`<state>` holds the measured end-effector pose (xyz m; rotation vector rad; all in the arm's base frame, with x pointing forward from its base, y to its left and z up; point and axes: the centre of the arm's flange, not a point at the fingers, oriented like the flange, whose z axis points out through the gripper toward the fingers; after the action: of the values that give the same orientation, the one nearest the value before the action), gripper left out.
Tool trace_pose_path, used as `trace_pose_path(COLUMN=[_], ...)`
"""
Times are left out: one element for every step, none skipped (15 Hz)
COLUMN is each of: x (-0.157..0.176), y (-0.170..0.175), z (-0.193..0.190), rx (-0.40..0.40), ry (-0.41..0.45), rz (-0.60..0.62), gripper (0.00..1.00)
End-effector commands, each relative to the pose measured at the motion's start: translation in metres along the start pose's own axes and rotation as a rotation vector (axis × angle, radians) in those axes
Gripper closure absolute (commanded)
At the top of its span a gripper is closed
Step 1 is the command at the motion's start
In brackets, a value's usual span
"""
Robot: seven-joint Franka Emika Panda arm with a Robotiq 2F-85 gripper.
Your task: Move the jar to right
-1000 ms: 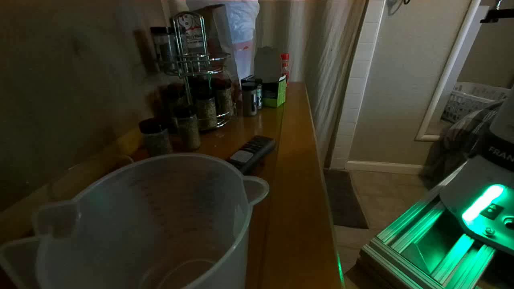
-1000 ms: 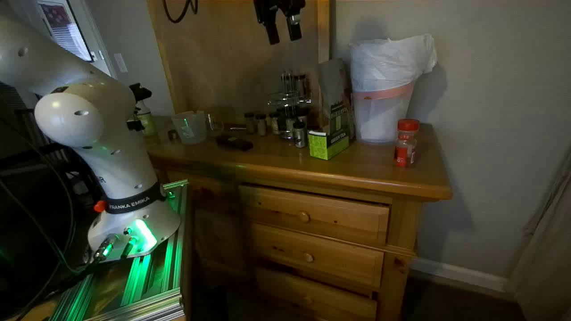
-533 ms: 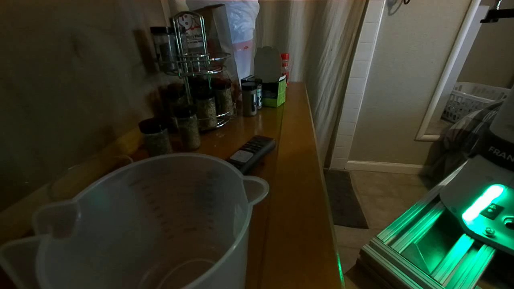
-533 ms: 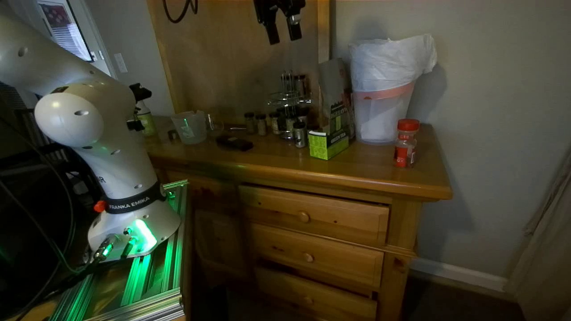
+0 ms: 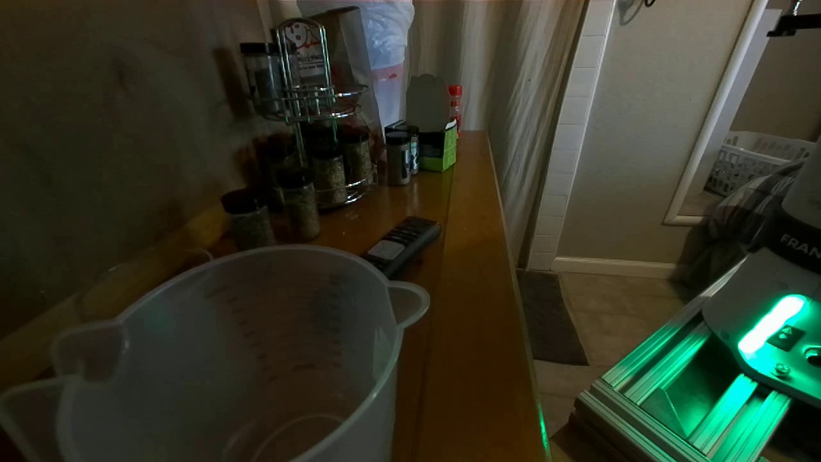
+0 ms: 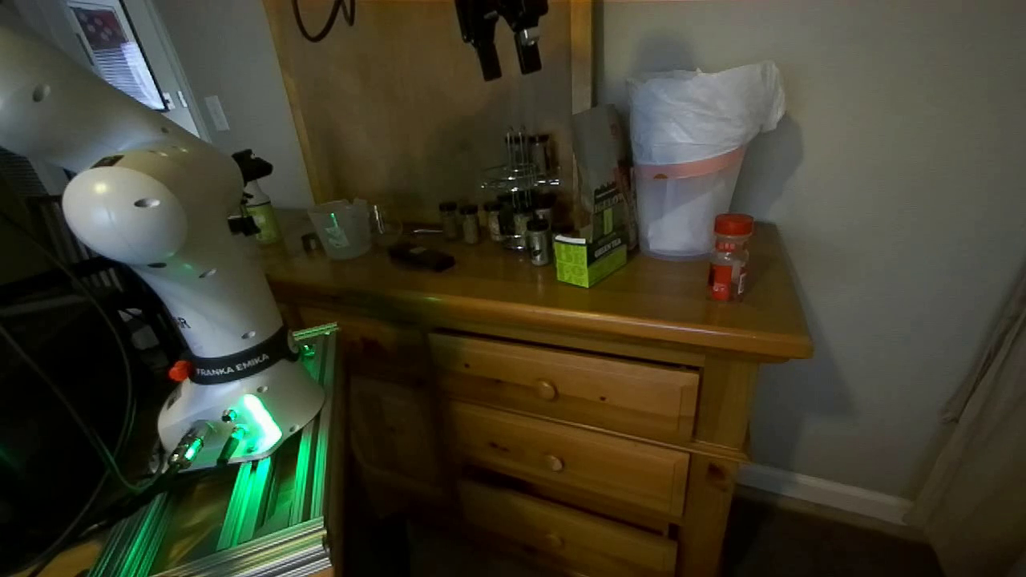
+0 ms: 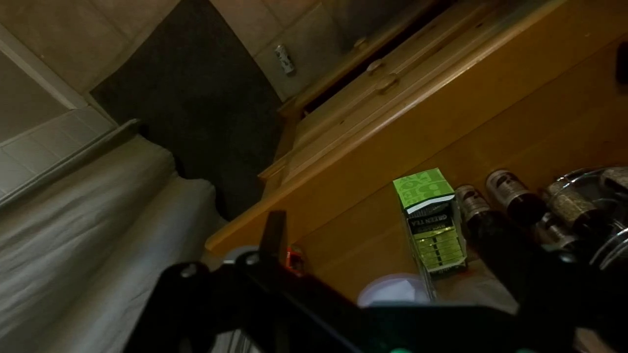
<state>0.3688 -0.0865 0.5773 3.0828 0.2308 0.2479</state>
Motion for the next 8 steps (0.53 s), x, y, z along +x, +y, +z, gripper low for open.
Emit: trace_pose_path(x=[-0.022, -0.025, -0.031, -0.037, -0.047, -0.055, -0.067, -0.074], y=[-0.023, -0.029, -0.038, -0.045, -0.057, -0.065, -0.079, -0.09], z=[-0.012, -0.015, -0.019, -0.023, -0.028, -0.031, -0.034, -0.037], rx=[0.056, 0.068, 0.086, 0.103, 0.112, 0.116, 0.115, 0.114], ry=[0.002, -0.007, -0.02, -0.035, -0.054, -0.066, -0.087, -0.11], rz=[-0.103, -0.142, -0.199, -0.243, -0.294, -0.334, -0.398, -0.446], gripper=[0.0, 0.0, 0.0, 0.0, 0.0, 0.0, 0.0, 0.0])
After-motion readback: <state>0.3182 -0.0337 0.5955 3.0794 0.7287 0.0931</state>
